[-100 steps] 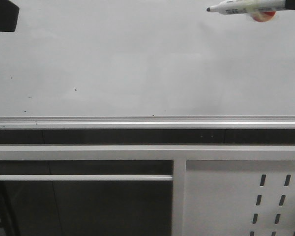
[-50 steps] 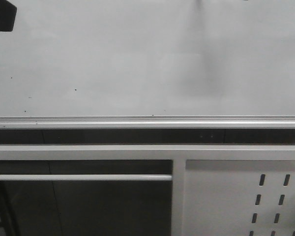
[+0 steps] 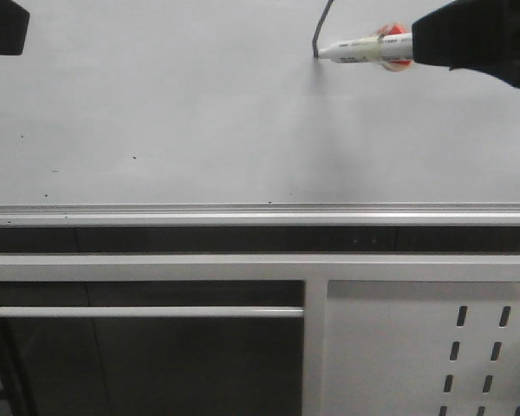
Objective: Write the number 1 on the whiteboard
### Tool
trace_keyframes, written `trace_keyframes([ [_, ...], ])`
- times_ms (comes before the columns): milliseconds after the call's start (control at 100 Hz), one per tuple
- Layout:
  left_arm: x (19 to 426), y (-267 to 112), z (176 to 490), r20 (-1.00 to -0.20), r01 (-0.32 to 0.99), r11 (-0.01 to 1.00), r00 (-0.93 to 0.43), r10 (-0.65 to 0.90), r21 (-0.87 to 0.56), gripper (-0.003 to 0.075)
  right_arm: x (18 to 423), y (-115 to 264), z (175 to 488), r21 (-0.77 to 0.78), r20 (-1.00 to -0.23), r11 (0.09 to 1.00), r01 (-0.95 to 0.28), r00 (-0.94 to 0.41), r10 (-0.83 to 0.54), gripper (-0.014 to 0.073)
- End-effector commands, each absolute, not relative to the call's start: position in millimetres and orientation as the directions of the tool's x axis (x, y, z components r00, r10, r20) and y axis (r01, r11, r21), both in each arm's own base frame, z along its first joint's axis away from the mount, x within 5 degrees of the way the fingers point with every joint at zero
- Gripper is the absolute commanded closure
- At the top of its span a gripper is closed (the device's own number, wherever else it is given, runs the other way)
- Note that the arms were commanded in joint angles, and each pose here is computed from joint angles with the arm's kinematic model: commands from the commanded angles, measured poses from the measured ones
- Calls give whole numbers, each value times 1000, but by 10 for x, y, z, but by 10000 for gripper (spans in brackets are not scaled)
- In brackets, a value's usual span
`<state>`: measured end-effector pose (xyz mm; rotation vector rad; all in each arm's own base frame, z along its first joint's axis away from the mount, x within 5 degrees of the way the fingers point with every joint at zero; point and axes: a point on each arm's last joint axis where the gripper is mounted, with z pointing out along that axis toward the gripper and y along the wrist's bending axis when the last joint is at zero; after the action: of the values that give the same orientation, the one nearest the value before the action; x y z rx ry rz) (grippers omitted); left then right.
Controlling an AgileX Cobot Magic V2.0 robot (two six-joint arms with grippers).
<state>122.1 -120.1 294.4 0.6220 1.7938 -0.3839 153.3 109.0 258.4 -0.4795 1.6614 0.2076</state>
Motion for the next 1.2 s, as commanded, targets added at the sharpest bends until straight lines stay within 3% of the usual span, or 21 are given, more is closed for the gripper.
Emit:
trace_keyframes([
  [0, 1222, -1195, 3056, -964, 589, 807, -186, 192, 47, 738, 1595, 1025, 2655, -124, -988, 934, -335, -46, -147, 656],
  [360, 1219, -1200, 3057, -964, 594, 803, -185, 190, 45, 738, 1609, 1054, 2561, -125, -982, 928, -351, -90, -166, 657],
  [600, 1209, -1215, 3060, -965, 609, 792, -181, 187, 40, 738, 1513, 1019, 2658, -89, -989, 916, -392, -76, -129, 657],
  [900, 1177, -1261, 3076, -970, 658, 752, -154, 189, 42, 738, 1094, 926, 2906, -1, -998, 806, -592, -47, -36, 657],
  [1020, 1127, -1322, 3097, -974, 724, 687, -107, 199, 61, 738, 1007, 969, 2852, 14, -991, 742, -670, -105, -77, 657],
  [1190, 988, -1485, 3090, -955, 861, 462, 83, 284, 212, 738, 973, 1082, 2815, 67, -971, 671, -738, -203, -125, 657],
])
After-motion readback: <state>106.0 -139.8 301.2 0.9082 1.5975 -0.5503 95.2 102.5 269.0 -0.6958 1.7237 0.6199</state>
